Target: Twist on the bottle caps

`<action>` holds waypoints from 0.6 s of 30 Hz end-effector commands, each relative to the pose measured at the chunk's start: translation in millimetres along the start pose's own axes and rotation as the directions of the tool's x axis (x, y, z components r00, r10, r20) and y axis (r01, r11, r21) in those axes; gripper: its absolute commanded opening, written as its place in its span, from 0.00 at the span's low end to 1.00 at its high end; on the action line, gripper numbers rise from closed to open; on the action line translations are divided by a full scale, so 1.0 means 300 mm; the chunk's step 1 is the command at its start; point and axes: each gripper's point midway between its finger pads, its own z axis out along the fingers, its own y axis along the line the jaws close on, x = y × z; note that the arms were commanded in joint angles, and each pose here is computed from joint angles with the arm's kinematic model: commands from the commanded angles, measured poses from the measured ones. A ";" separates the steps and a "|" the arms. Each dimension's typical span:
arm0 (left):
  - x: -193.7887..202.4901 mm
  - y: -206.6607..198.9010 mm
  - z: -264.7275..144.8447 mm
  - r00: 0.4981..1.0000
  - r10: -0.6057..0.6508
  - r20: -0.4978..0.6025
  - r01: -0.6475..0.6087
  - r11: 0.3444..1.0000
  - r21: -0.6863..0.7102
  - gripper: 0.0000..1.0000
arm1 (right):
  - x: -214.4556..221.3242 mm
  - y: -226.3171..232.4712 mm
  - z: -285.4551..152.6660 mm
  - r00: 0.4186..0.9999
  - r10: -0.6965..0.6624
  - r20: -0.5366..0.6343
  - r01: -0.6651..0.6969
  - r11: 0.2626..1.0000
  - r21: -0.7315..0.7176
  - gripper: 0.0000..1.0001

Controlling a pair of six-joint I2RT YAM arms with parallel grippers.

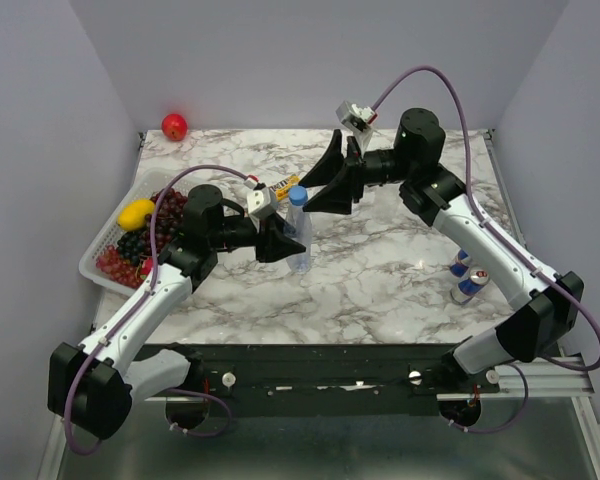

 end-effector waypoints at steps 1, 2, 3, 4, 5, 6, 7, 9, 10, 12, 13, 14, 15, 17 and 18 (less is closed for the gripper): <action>-0.027 -0.019 0.002 0.999 0.033 0.005 -0.033 0.999 0.041 0.00 | -0.048 -0.016 0.023 0.999 0.003 0.032 -0.004 1.000 0.016 0.67; -0.027 -0.017 0.003 0.999 0.032 0.005 -0.032 0.999 0.041 0.00 | -0.051 -0.019 0.025 0.999 0.002 0.035 -0.003 1.000 0.016 0.66; -0.027 -0.017 0.003 0.999 0.033 0.004 -0.034 0.999 0.041 0.00 | -0.050 -0.021 0.029 0.999 0.007 0.035 -0.007 1.000 0.014 0.65; -0.027 -0.016 0.004 0.999 0.032 0.003 -0.032 0.999 0.042 0.00 | -0.053 -0.025 0.033 0.999 0.010 0.036 -0.011 1.000 0.015 0.64; -0.027 -0.016 0.005 1.000 0.030 0.001 -0.030 0.999 0.043 0.00 | -0.055 -0.027 0.034 0.999 0.010 0.037 -0.011 1.000 0.015 0.63; -0.026 -0.014 0.005 1.000 0.027 0.000 -0.027 0.999 0.042 0.00 | -0.055 -0.028 0.037 0.999 0.009 0.037 -0.010 1.000 0.010 0.61; -0.028 -0.014 0.005 1.000 0.027 -0.001 -0.027 0.999 0.042 0.00 | -0.053 -0.026 0.040 0.999 0.011 0.035 -0.011 1.000 0.004 0.59; -0.031 -0.013 0.006 1.000 0.026 -0.001 -0.026 0.999 0.040 0.00 | -0.051 -0.030 0.044 0.999 0.009 0.034 -0.009 1.000 0.001 0.54; -0.030 -0.010 0.007 1.000 0.026 -0.002 -0.026 0.999 0.039 0.00 | -0.055 -0.034 0.044 0.999 0.003 0.037 -0.004 1.000 0.008 0.51; -0.033 -0.007 0.007 1.000 0.029 -0.001 -0.029 0.999 0.034 0.00 | -0.044 -0.044 0.048 1.000 0.007 0.030 -0.007 1.000 0.027 0.42; -0.035 -0.001 0.007 1.000 0.031 0.001 -0.031 0.999 0.025 0.00 | -0.042 -0.059 0.049 1.000 -0.010 0.030 0.008 0.999 0.049 0.39; -0.035 0.003 0.008 0.999 0.032 0.001 -0.033 0.999 0.019 0.00 | -0.043 -0.063 0.047 0.999 -0.017 0.029 0.015 0.998 0.061 0.36; -0.044 0.011 0.008 0.999 0.042 0.008 -0.042 0.999 0.005 0.00 | -0.032 -0.069 0.045 1.000 -0.007 0.019 0.005 0.997 0.079 0.30; -0.047 0.055 0.000 1.000 0.016 0.023 -0.014 0.995 -0.094 0.00 | -0.031 -0.117 0.031 0.999 -0.035 0.015 0.032 0.984 0.177 0.21; -0.078 0.077 -0.003 0.998 0.033 0.061 -0.024 0.990 -0.141 0.00 | -0.025 -0.121 0.018 1.000 -0.028 0.000 0.027 0.972 0.233 0.14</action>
